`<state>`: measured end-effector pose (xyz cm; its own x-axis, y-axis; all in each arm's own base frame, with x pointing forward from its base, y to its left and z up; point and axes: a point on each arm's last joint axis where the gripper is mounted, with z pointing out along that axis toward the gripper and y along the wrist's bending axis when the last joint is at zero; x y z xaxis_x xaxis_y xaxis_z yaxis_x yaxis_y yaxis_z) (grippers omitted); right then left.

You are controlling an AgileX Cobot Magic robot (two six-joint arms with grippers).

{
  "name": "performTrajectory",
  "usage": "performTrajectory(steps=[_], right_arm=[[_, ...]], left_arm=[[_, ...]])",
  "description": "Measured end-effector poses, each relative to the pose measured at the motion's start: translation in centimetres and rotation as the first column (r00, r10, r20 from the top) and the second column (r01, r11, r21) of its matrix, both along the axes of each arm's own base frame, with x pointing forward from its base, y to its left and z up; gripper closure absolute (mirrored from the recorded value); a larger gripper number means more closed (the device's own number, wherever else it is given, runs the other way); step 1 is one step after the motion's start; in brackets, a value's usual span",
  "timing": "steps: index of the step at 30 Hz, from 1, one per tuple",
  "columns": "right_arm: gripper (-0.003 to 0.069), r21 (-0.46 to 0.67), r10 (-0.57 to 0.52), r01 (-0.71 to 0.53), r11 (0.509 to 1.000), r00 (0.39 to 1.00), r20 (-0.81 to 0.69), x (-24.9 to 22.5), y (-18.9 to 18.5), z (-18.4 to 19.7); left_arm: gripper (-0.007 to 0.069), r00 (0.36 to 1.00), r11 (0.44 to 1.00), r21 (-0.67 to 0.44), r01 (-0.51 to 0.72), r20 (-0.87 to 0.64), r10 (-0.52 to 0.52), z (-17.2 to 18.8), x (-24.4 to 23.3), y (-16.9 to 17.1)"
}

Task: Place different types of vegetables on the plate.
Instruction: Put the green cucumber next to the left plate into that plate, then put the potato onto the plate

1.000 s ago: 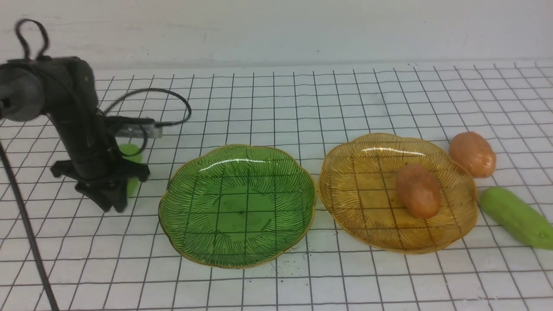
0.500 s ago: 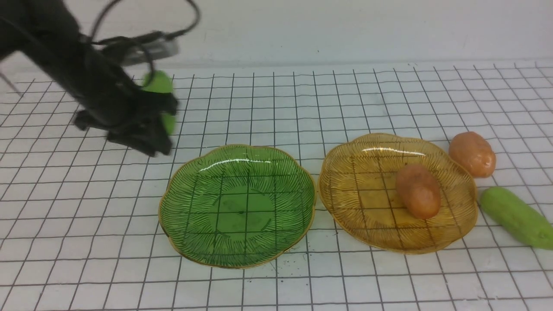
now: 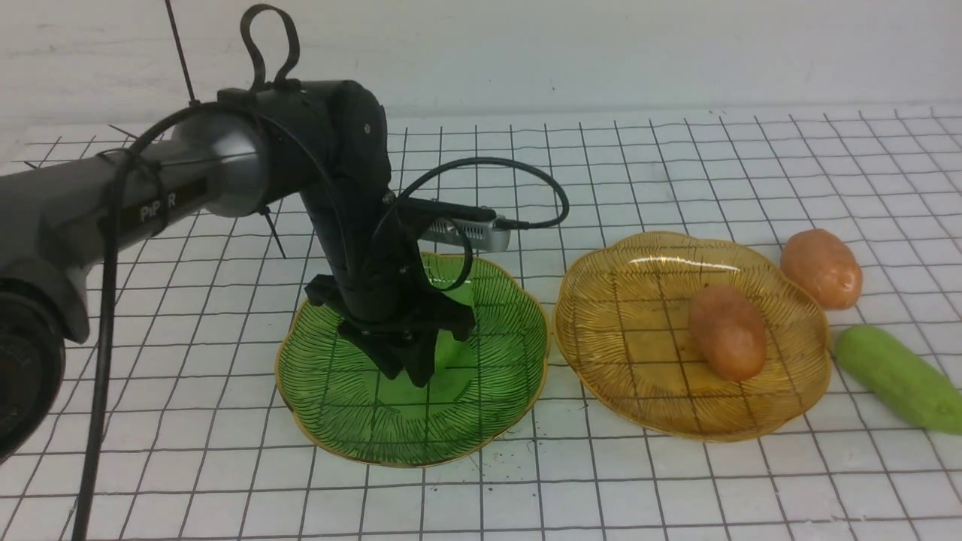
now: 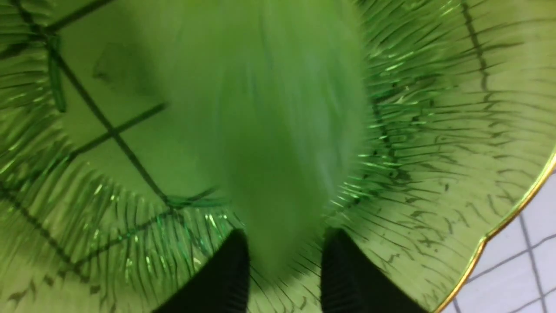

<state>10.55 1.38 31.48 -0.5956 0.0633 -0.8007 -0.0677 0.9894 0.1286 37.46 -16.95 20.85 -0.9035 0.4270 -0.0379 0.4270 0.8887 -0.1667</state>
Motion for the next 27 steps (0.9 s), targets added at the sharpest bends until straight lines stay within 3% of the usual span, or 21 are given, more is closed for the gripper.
performTrajectory(steps=[6,12,13,17,19,20,23,27], right_arm=[[0.0508,-0.008,0.006,-0.005,1.0,1.0,0.001,0.0,0.0,0.0],[0.0371,-0.01,0.005,-0.005,1.0,1.0,-0.021,0.7,0.0,0.1],[0.0325,-0.014,0.005,-0.006,1.0,0.999,-0.05,1.8,0.1,0.2],[0.0272,-0.03,-0.003,-0.001,1.0,0.989,-0.147,5.1,0.2,-0.1],[0.0267,-0.037,-0.011,0.005,0.999,0.985,-0.171,6.3,0.1,-0.2],[0.0263,-0.055,-0.022,0.01,0.998,0.975,-0.219,8.2,0.1,-0.7],[0.0259,-0.085,-0.05,0.027,0.996,0.955,-0.291,11.6,0.0,-1.7],[0.0259,-0.116,-0.084,0.048,0.992,0.942,-0.324,15.8,-0.1,-2.6]], left_arm=[[0.0206,1.0,1.0,0.026,-0.007,0.009,0.007,0.0,0.1,0.2],[0.0172,0.997,0.995,0.096,0.03,0.063,-0.036,0.6,0.5,0.8],[0.0188,0.995,0.992,0.121,0.039,0.089,-0.05,1.2,0.5,1.1],[0.0314,0.985,0.989,0.146,0.04,0.158,-0.063,3.5,0.2,2.0],[0.04,0.982,0.99,0.14,0.032,0.178,-0.057,4.5,-0.1,2.4],[0.0496,0.979,0.991,0.134,0.021,0.196,-0.047,5.4,-0.5,3.1],[0.0605,0.976,0.992,0.13,0.0,0.216,-0.028,6.7,-1.1,4.8],[0.0627,0.976,0.992,0.12,-0.026,0.216,-0.001,7.1,-1.5,6.4]])
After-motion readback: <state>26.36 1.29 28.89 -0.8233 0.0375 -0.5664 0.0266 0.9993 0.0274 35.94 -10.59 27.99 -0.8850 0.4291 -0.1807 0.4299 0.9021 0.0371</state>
